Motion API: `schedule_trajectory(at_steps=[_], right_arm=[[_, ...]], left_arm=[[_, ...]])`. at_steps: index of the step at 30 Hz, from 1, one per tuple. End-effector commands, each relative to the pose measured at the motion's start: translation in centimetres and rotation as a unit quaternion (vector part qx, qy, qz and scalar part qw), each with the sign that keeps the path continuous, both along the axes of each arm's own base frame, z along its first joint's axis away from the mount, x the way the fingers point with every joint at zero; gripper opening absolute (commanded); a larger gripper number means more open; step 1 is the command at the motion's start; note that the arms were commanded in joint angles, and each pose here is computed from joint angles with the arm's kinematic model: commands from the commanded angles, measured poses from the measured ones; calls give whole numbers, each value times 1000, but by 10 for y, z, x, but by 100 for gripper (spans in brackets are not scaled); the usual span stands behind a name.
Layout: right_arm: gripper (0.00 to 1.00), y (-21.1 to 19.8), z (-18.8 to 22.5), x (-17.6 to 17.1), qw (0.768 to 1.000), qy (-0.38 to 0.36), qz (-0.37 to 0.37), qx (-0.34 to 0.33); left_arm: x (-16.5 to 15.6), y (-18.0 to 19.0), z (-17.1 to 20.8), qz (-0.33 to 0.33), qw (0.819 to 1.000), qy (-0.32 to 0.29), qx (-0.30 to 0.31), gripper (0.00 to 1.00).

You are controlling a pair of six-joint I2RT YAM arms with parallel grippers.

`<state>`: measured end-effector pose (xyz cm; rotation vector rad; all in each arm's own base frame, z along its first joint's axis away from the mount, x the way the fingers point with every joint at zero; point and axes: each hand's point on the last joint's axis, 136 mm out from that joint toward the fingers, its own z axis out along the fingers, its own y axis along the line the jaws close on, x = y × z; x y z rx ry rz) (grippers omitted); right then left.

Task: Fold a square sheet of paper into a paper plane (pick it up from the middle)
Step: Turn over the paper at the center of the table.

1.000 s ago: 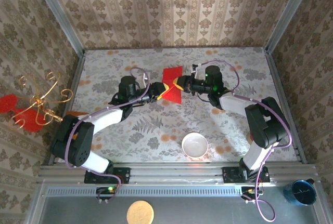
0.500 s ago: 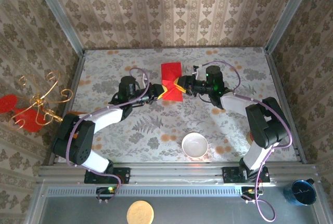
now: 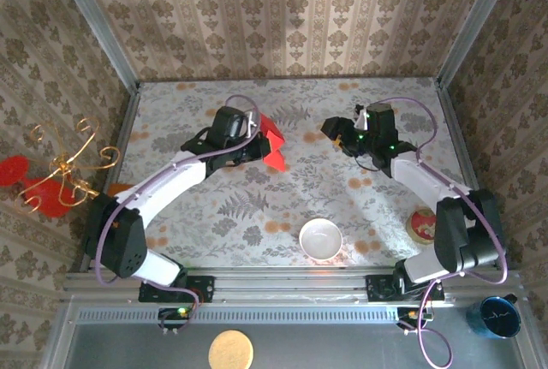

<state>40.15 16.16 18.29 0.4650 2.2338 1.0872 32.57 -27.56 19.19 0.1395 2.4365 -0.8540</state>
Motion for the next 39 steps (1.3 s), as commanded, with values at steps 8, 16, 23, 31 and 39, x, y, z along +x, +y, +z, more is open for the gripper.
schedule_trajectory(at_steps=[8, 16, 23, 31, 39], right_arm=[[71, -46, -2, -24, 991, -22, -44, -121], [71, -72, -10, -29, 990, -20, -63, -127], [71, -92, -6, -30, 990, -12, -95, -106], [71, -93, -9, -27, 990, 5, -98, -102], [69, -76, -30, -27, 992, 38, -81, -90]], left_arm=[[6, 75, -6, 27, 908, -61, 413, 10], [27, 52, -18, 14, 820, -85, 565, 10], [26, -12, -95, -36, 870, -29, 491, 10], [6, -80, -135, -97, 945, 18, 313, 28], [-9, -83, -117, -100, 980, 52, 165, 52]])
